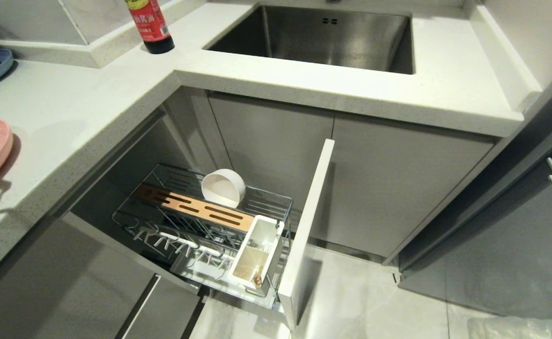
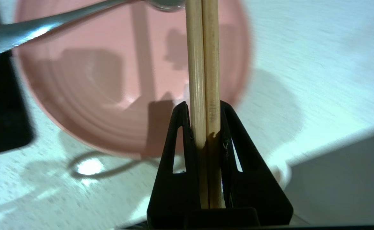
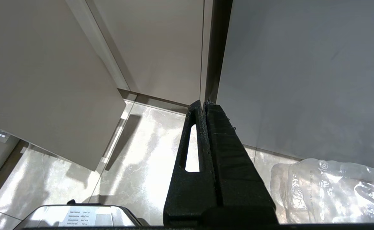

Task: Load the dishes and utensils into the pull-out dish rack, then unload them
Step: Pick up the chopsticks and place it in the cupboard

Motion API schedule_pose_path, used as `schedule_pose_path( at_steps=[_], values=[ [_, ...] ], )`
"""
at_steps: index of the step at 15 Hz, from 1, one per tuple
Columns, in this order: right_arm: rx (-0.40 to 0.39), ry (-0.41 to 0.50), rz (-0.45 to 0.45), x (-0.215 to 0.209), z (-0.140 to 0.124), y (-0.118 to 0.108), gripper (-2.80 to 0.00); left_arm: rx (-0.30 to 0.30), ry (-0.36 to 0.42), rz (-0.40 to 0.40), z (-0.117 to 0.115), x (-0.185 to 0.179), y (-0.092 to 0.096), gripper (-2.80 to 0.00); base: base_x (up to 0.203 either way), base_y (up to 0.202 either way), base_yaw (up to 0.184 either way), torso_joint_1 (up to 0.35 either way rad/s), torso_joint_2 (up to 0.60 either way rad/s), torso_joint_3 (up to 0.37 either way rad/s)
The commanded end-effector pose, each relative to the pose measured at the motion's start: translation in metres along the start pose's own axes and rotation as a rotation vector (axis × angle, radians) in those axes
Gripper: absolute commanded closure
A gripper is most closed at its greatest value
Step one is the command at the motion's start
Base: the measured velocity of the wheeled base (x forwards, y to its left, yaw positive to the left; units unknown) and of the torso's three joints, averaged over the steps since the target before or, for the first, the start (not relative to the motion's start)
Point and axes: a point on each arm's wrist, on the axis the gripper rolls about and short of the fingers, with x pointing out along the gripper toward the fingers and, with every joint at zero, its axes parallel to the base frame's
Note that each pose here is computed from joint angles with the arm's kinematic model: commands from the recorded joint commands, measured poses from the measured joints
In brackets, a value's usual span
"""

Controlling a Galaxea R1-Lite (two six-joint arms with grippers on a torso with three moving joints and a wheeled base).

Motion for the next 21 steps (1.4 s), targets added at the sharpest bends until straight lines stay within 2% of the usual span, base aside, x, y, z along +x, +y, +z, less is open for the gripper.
schedule_pose_path(
  at_steps=[1, 3, 5, 8, 10, 12, 14, 16, 19, 21],
  values=[
    [0.000, 0.001, 0.001, 0.000, 0.000, 0.000, 0.00, 0.004, -0.027, -0.098, -0.004, -0.036, 0.004, 0.00, 0.000, 0.000, 0.000, 0.000, 0.00, 0.000],
    [0.000, 0.000, 0.001, 0.000, 0.000, 0.000, 0.00, 0.042, 0.000, -0.224, -0.014, -0.063, 0.005, 0.00, 0.000, 0.000, 0.000, 0.000, 0.00, 0.000],
    [0.000, 0.000, 0.001, 0.000, 0.000, 0.000, 0.00, 0.099, 0.064, -0.373, -0.025, -0.087, 0.008, 0.00, 0.000, 0.000, 0.000, 0.000, 0.00, 0.000],
    [0.000, 0.001, 0.001, 0.000, 0.000, 0.000, 0.00, 0.234, 0.242, -0.637, -0.046, -0.115, 0.022, 0.00, 0.000, 0.000, 0.000, 0.000, 0.00, 0.000],
    [0.000, -0.001, 0.001, 0.000, 0.000, 0.000, 0.00, 0.353, 0.386, -0.746, -0.065, -0.117, 0.034, 0.00, 0.000, 0.000, 0.000, 0.000, 0.00, 0.000],
    [0.000, 0.000, -0.001, 0.000, 0.000, 0.000, 0.00, 0.494, 0.526, -0.734, -0.098, -0.104, 0.043, 0.00, 0.000, 0.000, 0.000, 0.000, 0.00, 0.000],
    [0.000, 0.000, 0.001, 0.000, 0.000, 0.000, 0.00, 0.600, 0.661, -0.718, -0.124, -0.097, 0.050, 0.00, 0.000, 0.000, 0.000, 0.000, 0.00, 0.000],
    [0.000, -0.001, 0.001, 0.000, 0.000, 0.000, 0.00, 0.725, 0.813, -0.642, -0.144, -0.092, 0.056, 0.00, 0.000, 0.000, 0.000, 0.000, 0.00, 0.000],
    [0.000, -0.001, 0.000, 0.000, 0.000, 0.000, 0.00, 0.824, 0.956, -0.529, -0.155, -0.088, 0.059, 0.00, 0.000, 0.000, 0.000, 0.000, 0.00, 0.000],
    [0.000, -0.002, 0.001, 0.000, 0.000, 0.000, 0.00, 0.864, 0.987, -0.474, -0.162, -0.085, 0.056, 0.00, 0.000, 0.000, 0.000, 0.000, 0.00, 0.000]
  ],
)
